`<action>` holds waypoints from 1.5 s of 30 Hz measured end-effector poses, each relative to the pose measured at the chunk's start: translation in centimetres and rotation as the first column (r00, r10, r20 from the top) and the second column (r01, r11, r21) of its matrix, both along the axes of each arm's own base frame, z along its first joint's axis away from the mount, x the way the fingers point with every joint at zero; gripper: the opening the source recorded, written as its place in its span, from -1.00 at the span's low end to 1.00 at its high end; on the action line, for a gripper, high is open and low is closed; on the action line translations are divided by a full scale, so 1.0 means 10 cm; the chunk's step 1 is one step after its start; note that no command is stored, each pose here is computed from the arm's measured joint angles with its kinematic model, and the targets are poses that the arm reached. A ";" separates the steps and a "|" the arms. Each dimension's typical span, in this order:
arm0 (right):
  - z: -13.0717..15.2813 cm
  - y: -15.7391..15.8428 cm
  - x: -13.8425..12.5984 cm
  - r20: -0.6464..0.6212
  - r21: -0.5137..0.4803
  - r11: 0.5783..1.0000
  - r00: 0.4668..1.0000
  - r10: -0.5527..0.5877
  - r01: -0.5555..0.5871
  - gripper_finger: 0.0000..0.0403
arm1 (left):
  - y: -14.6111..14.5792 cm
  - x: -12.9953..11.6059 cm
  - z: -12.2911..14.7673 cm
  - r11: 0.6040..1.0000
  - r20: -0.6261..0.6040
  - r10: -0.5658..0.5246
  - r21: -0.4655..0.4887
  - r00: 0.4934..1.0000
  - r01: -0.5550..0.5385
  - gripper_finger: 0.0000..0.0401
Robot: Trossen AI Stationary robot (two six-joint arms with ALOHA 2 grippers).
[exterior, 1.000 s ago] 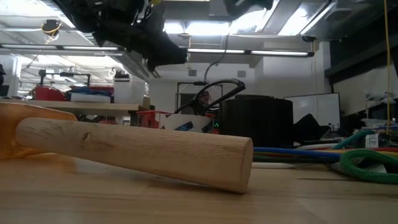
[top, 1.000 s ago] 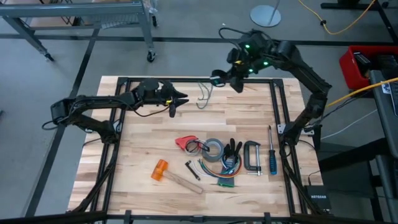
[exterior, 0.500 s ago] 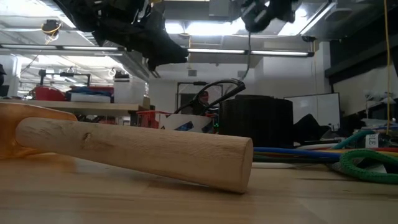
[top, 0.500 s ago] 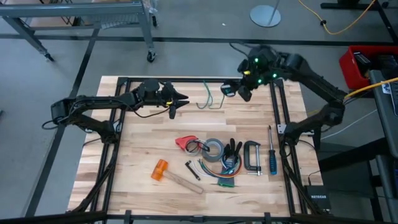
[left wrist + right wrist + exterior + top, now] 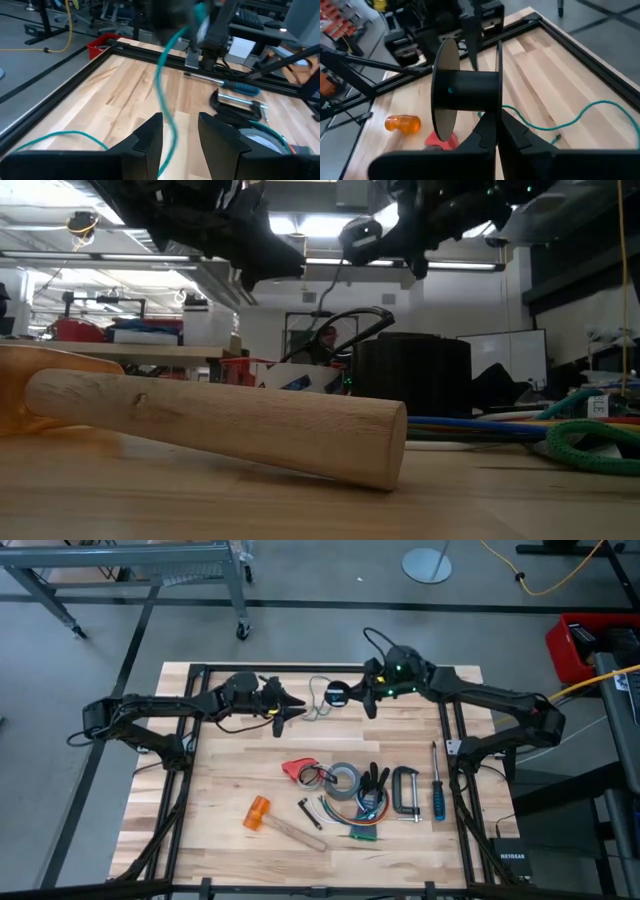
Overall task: Coil cords
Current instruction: Coil the green cable wire on the black spool
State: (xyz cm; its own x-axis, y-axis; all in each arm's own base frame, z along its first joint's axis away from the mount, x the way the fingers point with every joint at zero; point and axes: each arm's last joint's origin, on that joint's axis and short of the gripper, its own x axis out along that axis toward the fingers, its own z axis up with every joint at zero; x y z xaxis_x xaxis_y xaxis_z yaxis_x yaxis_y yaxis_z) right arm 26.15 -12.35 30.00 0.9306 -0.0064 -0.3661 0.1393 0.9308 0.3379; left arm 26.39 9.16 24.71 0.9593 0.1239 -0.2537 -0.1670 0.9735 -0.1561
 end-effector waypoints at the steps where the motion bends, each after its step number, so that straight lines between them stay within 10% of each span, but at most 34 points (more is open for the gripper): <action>1: -0.03 -0.01 0.01 0.006 -0.007 1.000 1.000 -0.011 0.011 -0.99 | -0.01 0.00 0.00 1.000 0.000 -0.005 0.000 1.000 0.005 -0.41; 17: 0.10 0.03 0.21 0.278 -0.193 0.976 0.960 -0.041 0.098 -0.99 | -0.01 0.01 0.00 0.995 -0.003 0.096 0.029 0.995 -0.096 -0.41; 45: 0.13 0.07 0.35 0.397 -0.208 0.973 0.918 -0.006 0.097 -0.99 | 0.00 0.01 -0.01 0.982 -0.024 0.163 0.102 0.986 -0.160 -0.41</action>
State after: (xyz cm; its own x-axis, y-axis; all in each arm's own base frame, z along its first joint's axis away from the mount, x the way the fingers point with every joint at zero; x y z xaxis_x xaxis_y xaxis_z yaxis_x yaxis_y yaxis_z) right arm 29.62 -11.69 31.27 0.9944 -0.0960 0.0435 0.0877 0.9826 0.1640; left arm 26.45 9.11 24.63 0.9162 0.3024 -0.2628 -0.3263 0.9438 -0.0517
